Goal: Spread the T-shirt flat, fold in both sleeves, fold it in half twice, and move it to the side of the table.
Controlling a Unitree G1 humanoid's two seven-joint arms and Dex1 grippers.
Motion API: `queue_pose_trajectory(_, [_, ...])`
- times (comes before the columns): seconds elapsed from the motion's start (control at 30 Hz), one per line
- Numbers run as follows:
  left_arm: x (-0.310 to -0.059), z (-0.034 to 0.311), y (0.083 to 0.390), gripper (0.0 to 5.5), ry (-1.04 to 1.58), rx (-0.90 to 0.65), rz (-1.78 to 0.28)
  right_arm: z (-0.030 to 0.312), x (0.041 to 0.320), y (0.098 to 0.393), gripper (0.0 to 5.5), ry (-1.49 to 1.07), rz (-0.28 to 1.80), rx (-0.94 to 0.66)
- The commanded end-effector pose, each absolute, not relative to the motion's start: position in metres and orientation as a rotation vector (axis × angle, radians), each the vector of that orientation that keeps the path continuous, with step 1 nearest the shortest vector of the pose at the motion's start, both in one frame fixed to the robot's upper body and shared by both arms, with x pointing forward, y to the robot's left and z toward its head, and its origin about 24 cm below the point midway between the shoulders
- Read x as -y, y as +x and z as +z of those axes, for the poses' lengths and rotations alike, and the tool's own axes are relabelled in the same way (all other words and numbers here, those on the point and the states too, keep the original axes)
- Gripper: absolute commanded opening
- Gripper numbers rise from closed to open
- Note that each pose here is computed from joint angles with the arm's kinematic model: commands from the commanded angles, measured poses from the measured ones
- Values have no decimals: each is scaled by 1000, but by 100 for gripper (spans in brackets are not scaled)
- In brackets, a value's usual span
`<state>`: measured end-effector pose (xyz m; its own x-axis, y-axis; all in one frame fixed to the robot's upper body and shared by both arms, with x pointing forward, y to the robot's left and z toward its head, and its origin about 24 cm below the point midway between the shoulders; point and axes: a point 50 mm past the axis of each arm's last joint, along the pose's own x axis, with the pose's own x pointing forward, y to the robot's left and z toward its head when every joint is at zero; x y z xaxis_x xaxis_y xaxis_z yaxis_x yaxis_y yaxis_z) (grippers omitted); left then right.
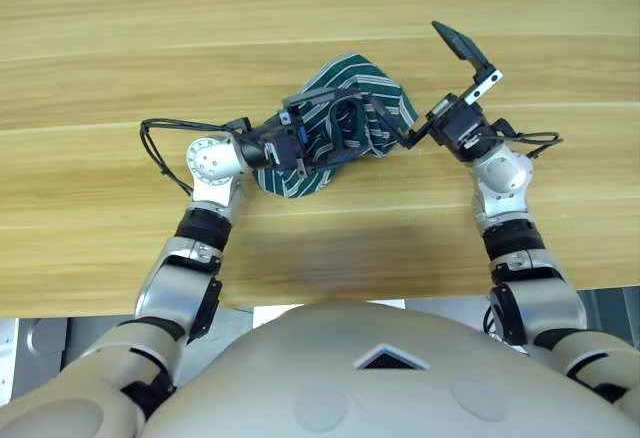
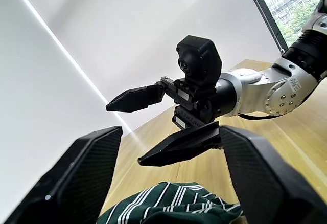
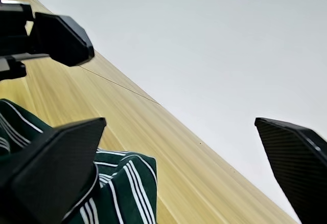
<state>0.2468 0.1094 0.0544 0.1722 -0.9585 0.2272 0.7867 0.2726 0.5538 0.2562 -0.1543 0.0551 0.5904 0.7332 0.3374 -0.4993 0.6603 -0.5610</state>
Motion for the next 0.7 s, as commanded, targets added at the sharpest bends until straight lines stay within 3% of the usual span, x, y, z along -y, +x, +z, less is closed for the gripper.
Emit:
queue_pose_trajectory(0.03, [-112,53,246,352,352,591,-1275,57,154,256,540,-458,765,602])
queue_pose_trajectory(0.7, [-106,39,251,352,420,515,-1283,68,145,241,540,-375,848,691])
